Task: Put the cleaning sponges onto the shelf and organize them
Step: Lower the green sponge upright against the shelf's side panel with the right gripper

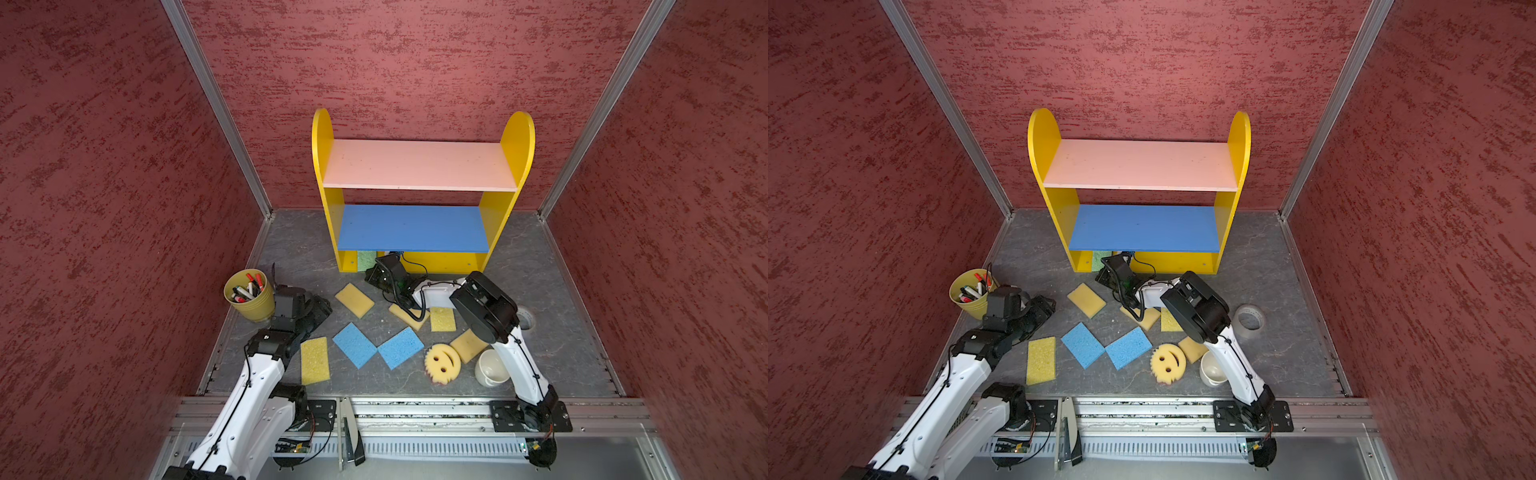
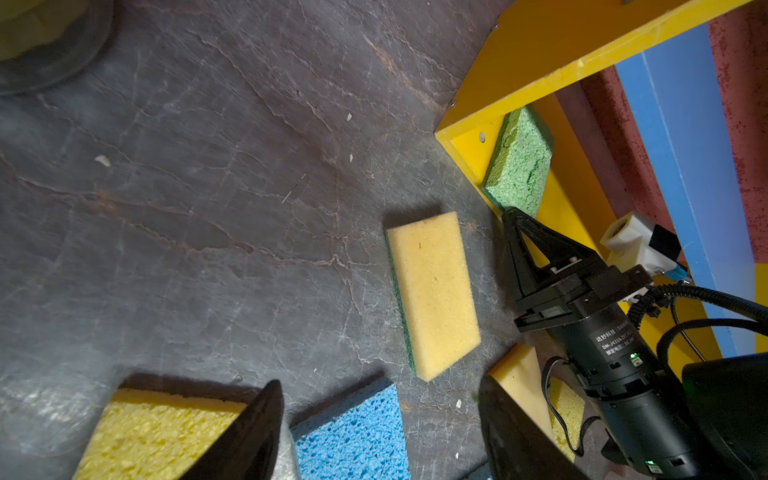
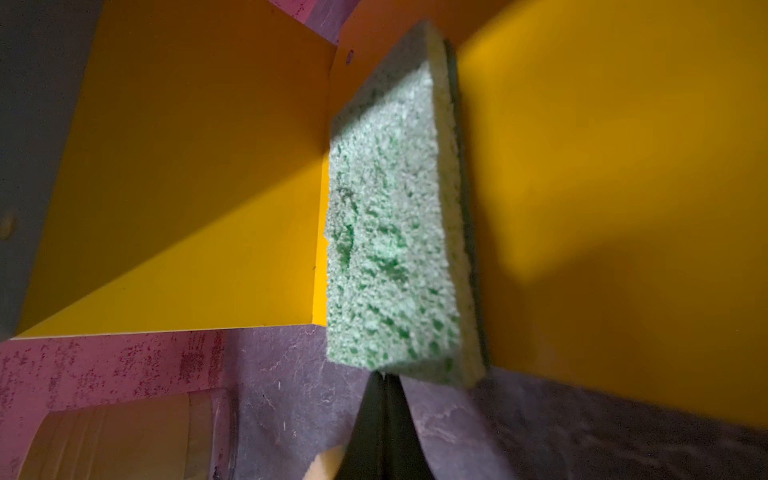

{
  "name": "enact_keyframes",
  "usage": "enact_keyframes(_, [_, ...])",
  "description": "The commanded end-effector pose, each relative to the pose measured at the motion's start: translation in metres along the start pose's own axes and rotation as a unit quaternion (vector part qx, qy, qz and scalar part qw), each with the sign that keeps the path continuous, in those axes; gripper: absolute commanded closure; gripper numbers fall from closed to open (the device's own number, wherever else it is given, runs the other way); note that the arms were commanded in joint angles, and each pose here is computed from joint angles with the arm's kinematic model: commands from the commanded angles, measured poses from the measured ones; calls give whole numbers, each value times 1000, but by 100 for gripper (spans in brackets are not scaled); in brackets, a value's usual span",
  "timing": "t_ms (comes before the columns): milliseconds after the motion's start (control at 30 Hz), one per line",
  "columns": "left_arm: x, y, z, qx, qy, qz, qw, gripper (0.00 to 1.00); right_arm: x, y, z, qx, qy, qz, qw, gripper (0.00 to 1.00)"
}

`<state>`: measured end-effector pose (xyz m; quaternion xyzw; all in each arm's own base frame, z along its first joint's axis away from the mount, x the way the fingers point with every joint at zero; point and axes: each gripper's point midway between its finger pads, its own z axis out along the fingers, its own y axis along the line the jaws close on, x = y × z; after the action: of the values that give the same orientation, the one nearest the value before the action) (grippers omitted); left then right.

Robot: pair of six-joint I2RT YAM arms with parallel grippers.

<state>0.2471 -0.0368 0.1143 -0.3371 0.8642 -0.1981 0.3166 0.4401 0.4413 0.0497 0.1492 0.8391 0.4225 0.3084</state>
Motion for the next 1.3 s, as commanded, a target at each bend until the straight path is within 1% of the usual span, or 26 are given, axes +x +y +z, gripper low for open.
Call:
enact_keyframes(0, [-3, -2, -1, 5, -5, 3, 1000, 26, 3, -10, 9, 16, 3, -8, 1000, 100])
enact_keyframes(300, [-3, -4, 1, 10, -2, 2, 1000, 27, 1, -15, 12, 21, -3, -6, 1000, 100])
enact_keyframes(433, [-2, -5, 3, 10, 1, 1, 1000, 26, -1, -11, 11, 6, -10, -2, 1000, 100])
enact_keyframes(567, [1, -7, 8, 17, 10, -3, 1000, 27, -4, -7, 16, -10, -21, 16, 1000, 100])
enact_keyframes(833, [5, -4, 11, 15, 18, -10, 1000, 27, -2, -5, 25, -18, -19, 28, 999, 100])
enact_keyframes(1133, [6, -3, 13, 15, 18, -12, 1000, 27, -6, -16, 4, -7, -36, 23, 999, 100])
enact_keyframes(1267, [6, -4, 13, 14, 19, -12, 1000, 28, -8, -16, -4, -17, -44, 25, 999, 100])
